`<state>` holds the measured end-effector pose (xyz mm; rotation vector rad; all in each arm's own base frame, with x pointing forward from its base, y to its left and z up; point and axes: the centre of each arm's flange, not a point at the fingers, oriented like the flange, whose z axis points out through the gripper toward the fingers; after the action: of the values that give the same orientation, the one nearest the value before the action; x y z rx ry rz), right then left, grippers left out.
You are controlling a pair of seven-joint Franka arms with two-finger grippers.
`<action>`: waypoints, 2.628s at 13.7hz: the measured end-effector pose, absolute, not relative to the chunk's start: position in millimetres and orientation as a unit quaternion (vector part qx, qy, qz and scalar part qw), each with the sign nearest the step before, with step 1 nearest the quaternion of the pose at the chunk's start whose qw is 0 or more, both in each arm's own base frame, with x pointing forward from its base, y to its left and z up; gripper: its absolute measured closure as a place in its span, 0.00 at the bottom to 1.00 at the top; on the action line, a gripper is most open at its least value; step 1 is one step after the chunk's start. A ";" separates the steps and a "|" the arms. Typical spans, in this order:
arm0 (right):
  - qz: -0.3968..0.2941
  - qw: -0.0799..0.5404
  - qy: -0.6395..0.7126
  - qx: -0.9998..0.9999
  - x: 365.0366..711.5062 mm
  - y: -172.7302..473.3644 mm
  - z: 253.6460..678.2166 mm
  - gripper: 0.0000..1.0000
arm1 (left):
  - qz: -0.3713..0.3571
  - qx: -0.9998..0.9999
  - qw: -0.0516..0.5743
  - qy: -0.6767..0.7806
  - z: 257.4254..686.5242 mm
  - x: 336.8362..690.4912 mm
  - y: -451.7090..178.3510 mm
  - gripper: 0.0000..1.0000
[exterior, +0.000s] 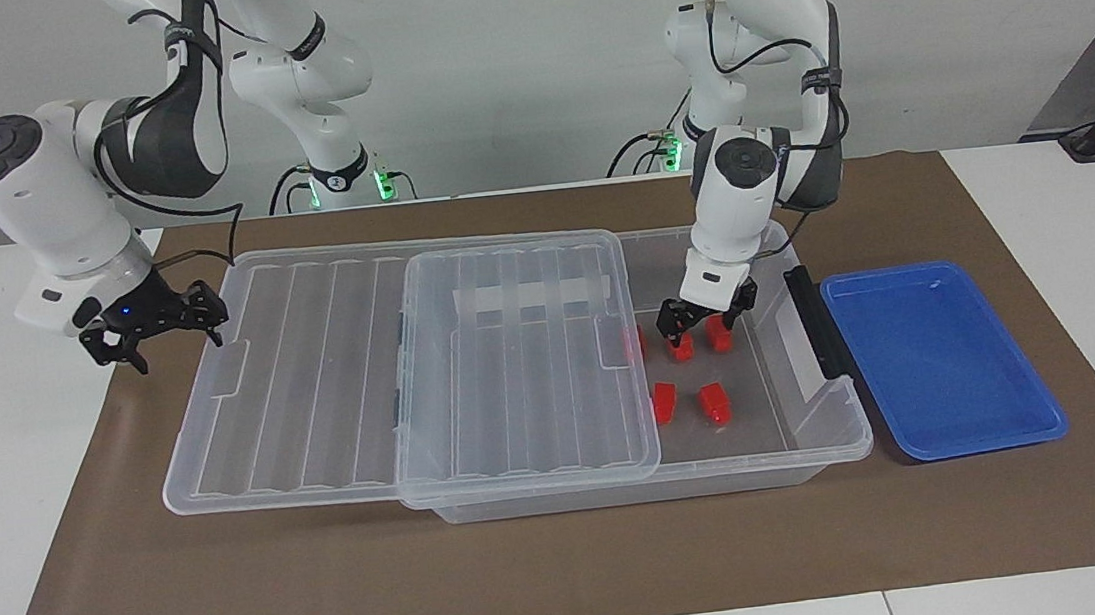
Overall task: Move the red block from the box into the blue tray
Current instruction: 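Reach the left gripper into the box toward a red block, then grasp a red block with the left gripper and lift it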
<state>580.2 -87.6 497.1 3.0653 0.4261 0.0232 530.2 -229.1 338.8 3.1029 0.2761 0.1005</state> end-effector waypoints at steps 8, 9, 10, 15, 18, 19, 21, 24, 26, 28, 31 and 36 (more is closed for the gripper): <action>0.023 0.015 -0.052 0.998 560.5 -21.2 547.9 0.00 | 0.020 0.996 0.007 0.088 317.0 503.5 -251.9 0.04; 0.029 0.014 -0.063 0.998 559.7 -16.1 557.8 0.00 | 0.021 0.996 0.008 0.089 316.3 503.3 -251.5 0.04; 0.032 0.014 -0.071 0.997 558.7 -13.4 570.0 0.00 | 0.022 0.996 0.009 0.089 316.1 503.3 -251.4 0.12; 0.031 0.014 -0.089 0.995 549.5 -9.0 633.0 0.00 | 0.024 0.996 0.010 0.089 315.1 503.2 -251.1 0.35; 0.024 0.014 -0.089 0.996 547.0 -9.1 641.3 0.00 | 0.028 0.996 0.013 0.089 312.3 503.8 -251.3 0.44; 0.022 0.015 -0.089 0.996 548.1 -8.9 639.2 0.00 | 0.029 0.996 0.014 0.089 309.8 503.7 -251.3 0.44; 0.019 0.015 -0.089 0.996 550.4 -9.0 635.3 0.00 | 0.032 0.995 0.017 0.089 304.4 504.8 -251.7 0.44; 0.014 0.015 -0.088 0.996 551.3 -8.3 630.7 0.00 | 0.034 0.995 0.018 0.090 303.4 506.0 -251.8 0.66; 0.010 0.015 -0.087 0.996 551.2 -7.2 627.4 0.00 | 0.034 0.995 0.019 0.090 303.5 506.2 -251.7 0.66; 0.007 0.016 -0.086 0.996 551.1 -5.9 624.5 0.00 | 0.035 0.995 0.019 0.091 304.4 507.5 -250.6 0.66; 0.006 0.016 -0.085 0.996 551.0 -5.3 623.4 0.00 | 0.023 0.995 0.007 0.101 328.4 524.0 -245.3 0.66; 0.003 0.016 -0.083 0.996 550.6 -4.7 621.8 0.00 | 0.003 0.993 -0.013 0.114 412.2 550.6 -243.1 0.66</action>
<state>550.6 -4.7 621.8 3.0987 -0.2595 0.0095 550.6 -243.1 412.2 3.1472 0.3605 0.0096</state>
